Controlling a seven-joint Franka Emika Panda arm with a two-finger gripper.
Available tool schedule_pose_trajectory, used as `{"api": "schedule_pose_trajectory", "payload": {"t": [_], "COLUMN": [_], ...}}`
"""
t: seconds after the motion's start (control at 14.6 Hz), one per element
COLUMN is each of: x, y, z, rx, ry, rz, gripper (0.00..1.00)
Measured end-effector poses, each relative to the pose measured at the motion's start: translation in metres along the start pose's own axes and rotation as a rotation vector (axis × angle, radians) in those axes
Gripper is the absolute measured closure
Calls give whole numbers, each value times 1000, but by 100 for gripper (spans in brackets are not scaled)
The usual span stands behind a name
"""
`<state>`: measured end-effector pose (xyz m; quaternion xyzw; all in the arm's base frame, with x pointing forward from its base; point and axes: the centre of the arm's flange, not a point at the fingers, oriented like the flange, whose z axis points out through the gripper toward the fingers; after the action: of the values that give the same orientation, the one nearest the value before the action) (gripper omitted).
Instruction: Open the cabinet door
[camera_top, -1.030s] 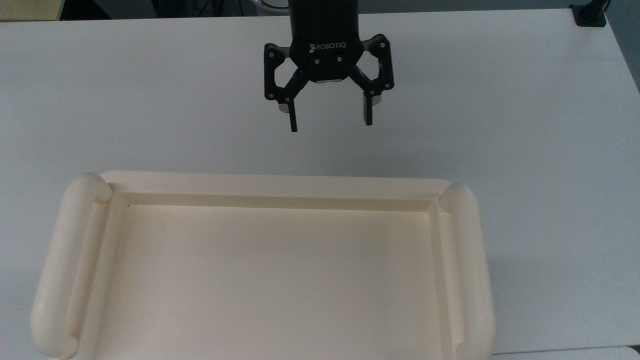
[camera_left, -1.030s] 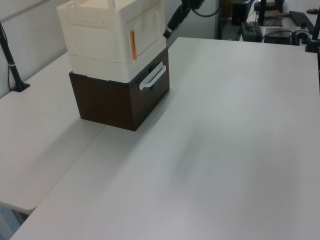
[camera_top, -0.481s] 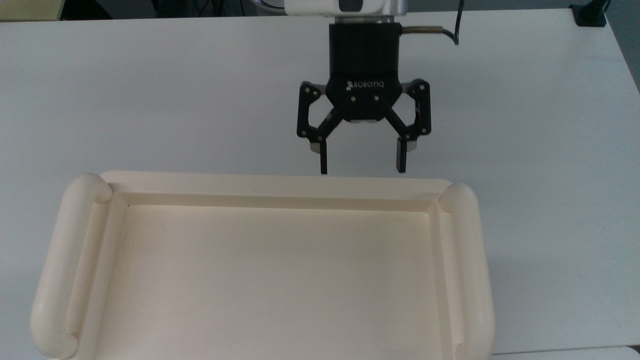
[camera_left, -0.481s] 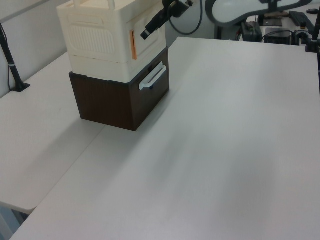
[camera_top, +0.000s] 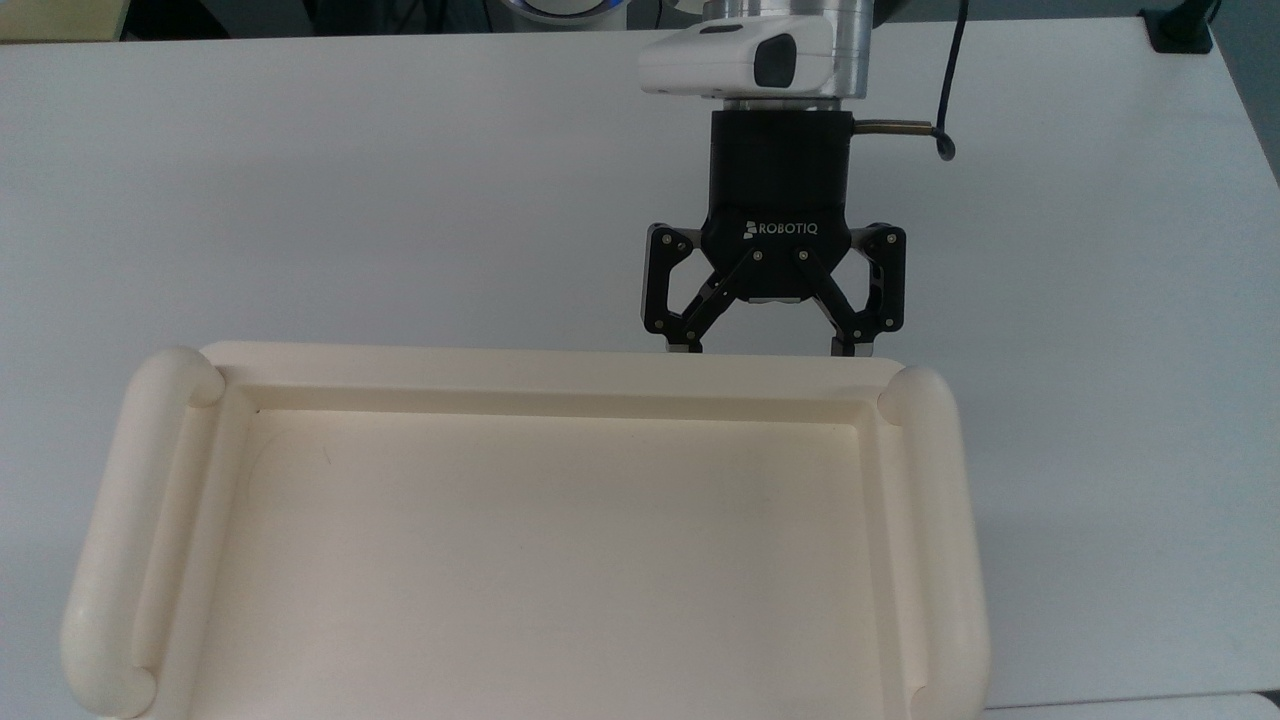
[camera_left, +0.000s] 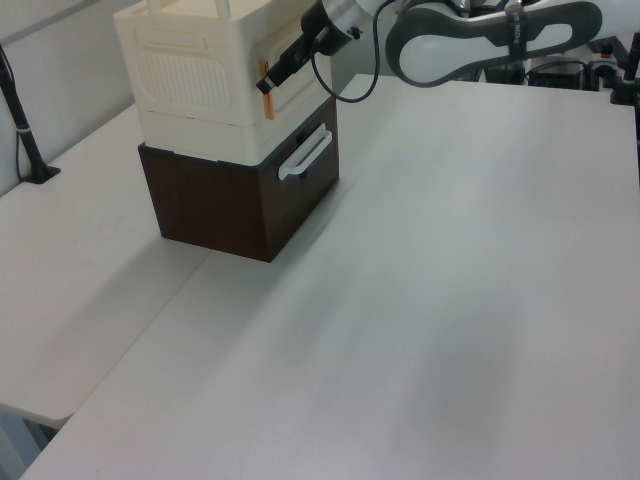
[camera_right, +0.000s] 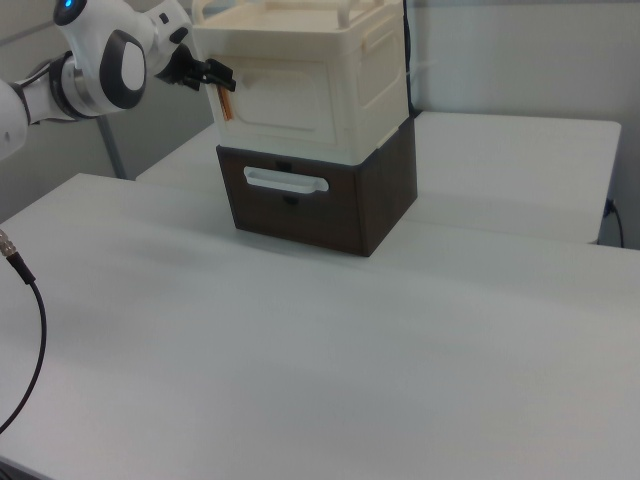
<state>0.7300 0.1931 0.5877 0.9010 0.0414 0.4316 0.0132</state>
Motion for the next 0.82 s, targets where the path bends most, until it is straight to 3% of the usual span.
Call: {"api": "schedule_pose_trajectory", "payload": {"t": [0.21, 0.27, 0.41, 0.82], "x": [4, 5, 2, -1], "y": [0, -1, -6, -10], "z": [-2, -3, 0, 5], "rx": [-2, -2, -1, -3], "ry": [27, 31, 28, 29], "rz": [-6, -9, -18, 25], "gripper": [12, 20, 46, 57]}}
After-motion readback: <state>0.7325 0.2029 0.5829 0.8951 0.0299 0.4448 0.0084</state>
